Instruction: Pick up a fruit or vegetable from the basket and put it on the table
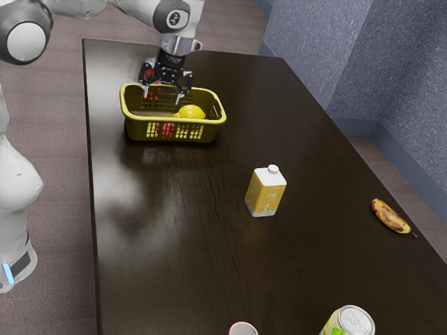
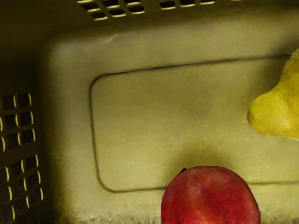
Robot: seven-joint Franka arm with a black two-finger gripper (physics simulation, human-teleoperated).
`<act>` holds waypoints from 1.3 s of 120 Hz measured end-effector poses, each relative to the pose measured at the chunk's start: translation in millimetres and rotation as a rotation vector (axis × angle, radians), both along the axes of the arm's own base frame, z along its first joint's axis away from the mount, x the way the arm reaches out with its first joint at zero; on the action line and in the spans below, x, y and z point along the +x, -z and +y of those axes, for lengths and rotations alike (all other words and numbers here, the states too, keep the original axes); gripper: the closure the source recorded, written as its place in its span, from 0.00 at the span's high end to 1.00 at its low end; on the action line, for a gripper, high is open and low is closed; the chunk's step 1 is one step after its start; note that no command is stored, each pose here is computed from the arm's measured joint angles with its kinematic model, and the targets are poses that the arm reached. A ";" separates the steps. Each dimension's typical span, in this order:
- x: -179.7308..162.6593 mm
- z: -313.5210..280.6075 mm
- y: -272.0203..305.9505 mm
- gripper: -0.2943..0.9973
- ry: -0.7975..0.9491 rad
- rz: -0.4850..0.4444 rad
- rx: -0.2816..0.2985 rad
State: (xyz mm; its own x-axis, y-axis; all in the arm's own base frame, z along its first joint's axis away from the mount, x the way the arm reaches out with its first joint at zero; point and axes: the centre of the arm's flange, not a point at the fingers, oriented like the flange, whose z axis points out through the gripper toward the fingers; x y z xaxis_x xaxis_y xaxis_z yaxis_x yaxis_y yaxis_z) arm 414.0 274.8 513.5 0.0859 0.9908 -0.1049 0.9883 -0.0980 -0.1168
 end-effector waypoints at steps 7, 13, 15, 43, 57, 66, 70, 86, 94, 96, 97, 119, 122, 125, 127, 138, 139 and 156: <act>8.5 -10.3 1.0 0.77 0.022 -0.004 0.003; 11.7 -13.3 3.1 0.77 0.027 -0.005 0.003; 12.1 -13.4 3.4 0.77 0.026 -0.005 0.003; 20.6 -11.4 22.0 0.77 0.000 -0.016 -0.024; 26.6 -8.0 32.4 0.77 -0.027 -0.032 -0.051; 29.3 -6.6 37.4 0.77 -0.043 -0.040 -0.065; 30.9 -6.5 40.3 0.77 -0.047 -0.039 -0.069; 35.0 -9.6 45.7 0.77 -0.053 -0.042 -0.079; 37.2 -12.3 49.2 0.77 -0.057 -0.043 -0.090; 37.6 -13.3 50.7 0.77 -0.058 -0.042 -0.094; 37.6 -13.8 51.6 0.77 -0.058 -0.041 -0.097; 39.0 -19.0 60.0 0.77 -0.072 -0.040 -0.125; 38.5 -18.6 60.7 0.77 -0.075 -0.039 -0.127; 38.0 -17.9 61.1 0.77 -0.078 -0.039 -0.128; 37.5 -17.3 61.3 0.77 -0.080 -0.039 -0.129; 34.7 -13.3 62.6 0.77 -0.093 -0.038 -0.132; 34.4 -13.0 63.3 0.77 -0.094 -0.037 -0.133; 30.8 -8.4 71.5 0.77 -0.110 -0.024 -0.141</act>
